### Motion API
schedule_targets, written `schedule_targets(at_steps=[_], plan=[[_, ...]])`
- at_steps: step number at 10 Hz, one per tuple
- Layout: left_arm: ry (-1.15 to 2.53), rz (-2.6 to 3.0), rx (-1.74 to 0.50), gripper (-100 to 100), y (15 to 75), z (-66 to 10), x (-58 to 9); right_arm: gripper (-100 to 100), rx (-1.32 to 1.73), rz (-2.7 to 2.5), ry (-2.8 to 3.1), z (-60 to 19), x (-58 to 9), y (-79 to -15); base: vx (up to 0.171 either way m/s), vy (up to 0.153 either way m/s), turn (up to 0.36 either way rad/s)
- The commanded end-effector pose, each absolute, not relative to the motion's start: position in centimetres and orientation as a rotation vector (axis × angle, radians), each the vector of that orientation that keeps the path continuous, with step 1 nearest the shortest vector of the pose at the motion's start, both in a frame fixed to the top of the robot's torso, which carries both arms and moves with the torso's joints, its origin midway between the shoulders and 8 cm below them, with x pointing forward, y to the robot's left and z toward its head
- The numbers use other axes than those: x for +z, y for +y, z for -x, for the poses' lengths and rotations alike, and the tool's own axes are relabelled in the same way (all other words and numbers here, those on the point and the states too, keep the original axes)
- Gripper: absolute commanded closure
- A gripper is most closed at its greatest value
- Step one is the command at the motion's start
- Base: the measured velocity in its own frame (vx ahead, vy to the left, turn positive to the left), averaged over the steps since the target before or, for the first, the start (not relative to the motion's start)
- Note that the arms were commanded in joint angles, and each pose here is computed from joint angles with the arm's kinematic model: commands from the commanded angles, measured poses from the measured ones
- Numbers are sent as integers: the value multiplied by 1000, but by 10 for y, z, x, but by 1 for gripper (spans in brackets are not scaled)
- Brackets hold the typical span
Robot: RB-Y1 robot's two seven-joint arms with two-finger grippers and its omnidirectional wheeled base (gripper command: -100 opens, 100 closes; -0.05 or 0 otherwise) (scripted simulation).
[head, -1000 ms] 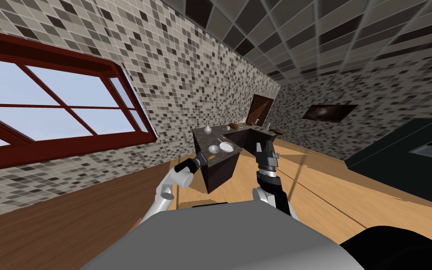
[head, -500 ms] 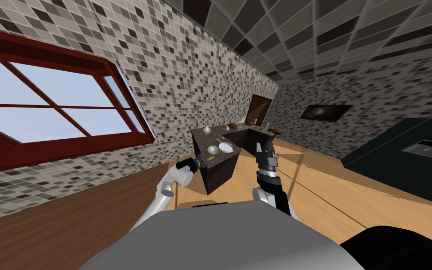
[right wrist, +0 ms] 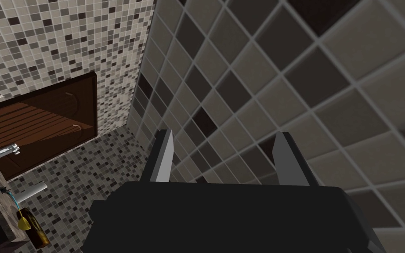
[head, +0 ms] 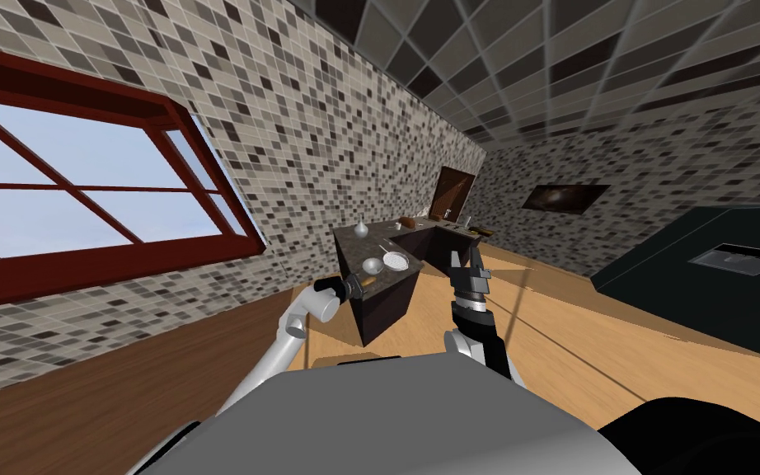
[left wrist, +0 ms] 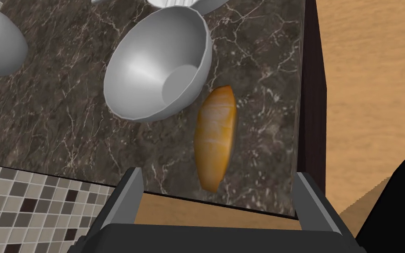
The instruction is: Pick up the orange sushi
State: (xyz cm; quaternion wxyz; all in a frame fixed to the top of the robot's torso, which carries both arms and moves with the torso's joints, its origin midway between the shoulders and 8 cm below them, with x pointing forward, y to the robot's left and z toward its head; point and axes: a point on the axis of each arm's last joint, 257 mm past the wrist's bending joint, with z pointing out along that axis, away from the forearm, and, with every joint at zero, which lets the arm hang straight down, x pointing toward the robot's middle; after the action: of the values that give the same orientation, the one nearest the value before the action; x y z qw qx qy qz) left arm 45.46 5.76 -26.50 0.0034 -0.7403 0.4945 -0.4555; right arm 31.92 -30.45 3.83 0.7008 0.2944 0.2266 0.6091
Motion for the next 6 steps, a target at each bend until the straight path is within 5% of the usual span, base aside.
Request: schedule_targets(at_steps=[1, 6], plan=[[1567, 2361, -1361, -100, 62, -449, -275, 0, 1356, -655, 505, -319, 38, -304, 44, -11, -26], [1586, 2473, -1164, -100, 82, -439, -297, 0, 1356, -655, 505, -319, 38, -304, 46, -21, -44]])
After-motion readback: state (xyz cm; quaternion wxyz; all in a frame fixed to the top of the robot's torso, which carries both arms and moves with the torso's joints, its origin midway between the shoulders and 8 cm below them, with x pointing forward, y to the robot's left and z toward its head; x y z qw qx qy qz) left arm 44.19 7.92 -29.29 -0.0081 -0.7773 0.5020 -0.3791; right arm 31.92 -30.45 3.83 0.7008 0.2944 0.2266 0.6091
